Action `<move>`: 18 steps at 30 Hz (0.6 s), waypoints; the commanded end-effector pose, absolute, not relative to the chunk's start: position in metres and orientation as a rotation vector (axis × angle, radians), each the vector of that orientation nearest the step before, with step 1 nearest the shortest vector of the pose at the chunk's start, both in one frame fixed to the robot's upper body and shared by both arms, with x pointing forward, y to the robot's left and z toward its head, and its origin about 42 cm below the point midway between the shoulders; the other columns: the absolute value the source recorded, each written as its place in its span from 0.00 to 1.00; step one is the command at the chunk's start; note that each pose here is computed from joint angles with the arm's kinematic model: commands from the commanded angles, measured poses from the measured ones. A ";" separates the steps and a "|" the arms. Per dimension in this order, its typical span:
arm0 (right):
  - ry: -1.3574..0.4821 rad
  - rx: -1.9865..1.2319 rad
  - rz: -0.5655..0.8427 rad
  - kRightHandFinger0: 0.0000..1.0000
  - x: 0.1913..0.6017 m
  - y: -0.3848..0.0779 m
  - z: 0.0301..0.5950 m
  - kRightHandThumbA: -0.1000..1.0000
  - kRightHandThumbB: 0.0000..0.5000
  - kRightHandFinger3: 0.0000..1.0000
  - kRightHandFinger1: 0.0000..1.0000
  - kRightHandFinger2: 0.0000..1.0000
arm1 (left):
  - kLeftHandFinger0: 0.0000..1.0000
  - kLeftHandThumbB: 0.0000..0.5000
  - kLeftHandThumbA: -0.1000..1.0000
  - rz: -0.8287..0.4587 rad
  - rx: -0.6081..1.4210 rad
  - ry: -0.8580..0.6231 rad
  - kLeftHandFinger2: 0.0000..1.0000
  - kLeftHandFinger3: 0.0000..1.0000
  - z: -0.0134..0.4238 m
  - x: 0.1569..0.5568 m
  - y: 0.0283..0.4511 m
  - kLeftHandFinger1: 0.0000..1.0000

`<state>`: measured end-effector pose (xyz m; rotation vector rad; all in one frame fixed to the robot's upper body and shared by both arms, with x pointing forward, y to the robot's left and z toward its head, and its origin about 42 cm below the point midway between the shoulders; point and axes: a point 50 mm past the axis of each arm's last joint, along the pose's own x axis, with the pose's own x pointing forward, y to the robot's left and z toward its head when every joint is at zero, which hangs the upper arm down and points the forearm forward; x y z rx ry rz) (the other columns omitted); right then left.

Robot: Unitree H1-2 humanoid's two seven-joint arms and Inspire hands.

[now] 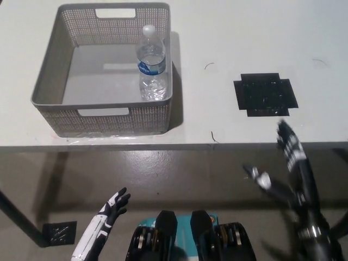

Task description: Use the right hand to pick up a water botttle and place it into a container on the left side

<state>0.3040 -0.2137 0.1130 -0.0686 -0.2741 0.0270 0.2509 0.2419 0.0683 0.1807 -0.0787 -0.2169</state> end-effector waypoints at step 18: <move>-0.273 0.033 0.108 1.00 0.290 -0.224 0.095 1.00 0.57 1.00 1.00 1.00 | 1.00 0.19 1.00 -0.134 0.141 -0.127 1.00 1.00 0.087 0.272 0.262 1.00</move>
